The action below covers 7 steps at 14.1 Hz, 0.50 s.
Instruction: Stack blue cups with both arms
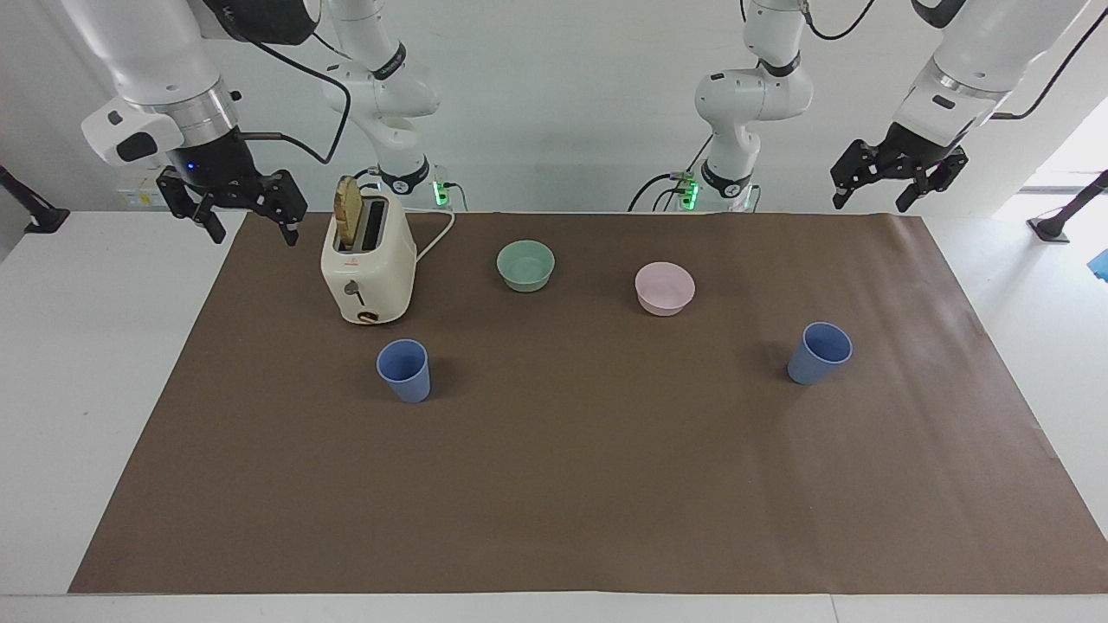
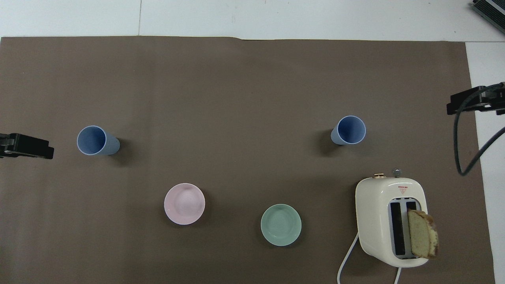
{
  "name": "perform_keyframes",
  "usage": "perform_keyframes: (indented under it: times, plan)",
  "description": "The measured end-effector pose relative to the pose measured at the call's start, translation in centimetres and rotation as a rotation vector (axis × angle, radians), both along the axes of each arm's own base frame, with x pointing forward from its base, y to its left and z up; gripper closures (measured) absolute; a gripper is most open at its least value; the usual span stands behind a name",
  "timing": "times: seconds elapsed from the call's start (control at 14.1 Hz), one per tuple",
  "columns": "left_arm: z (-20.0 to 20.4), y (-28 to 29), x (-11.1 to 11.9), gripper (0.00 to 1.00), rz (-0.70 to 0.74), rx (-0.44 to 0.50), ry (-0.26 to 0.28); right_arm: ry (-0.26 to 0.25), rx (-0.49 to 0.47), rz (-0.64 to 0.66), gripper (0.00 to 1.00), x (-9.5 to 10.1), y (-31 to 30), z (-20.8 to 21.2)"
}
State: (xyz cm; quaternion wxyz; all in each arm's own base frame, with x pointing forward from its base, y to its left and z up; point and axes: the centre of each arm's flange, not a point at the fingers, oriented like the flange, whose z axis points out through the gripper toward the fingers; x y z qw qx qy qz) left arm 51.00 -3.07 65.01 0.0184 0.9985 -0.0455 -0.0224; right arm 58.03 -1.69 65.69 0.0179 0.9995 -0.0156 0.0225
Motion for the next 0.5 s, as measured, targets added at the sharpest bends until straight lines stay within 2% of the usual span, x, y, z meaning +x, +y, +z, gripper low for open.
perform_keyframes:
  times: [0.28,0.5]
  plan:
    - [-1.0,0.6,0.4,0.00,0.012,0.000,-0.005,0.000,0.000,0.000,0.00,0.0,0.0,0.0]
    - [-3.9,1.9,1.3,0.00,0.042,-0.001,-0.017,0.000,0.000,0.000,0.00,0.0,0.0,0.0]
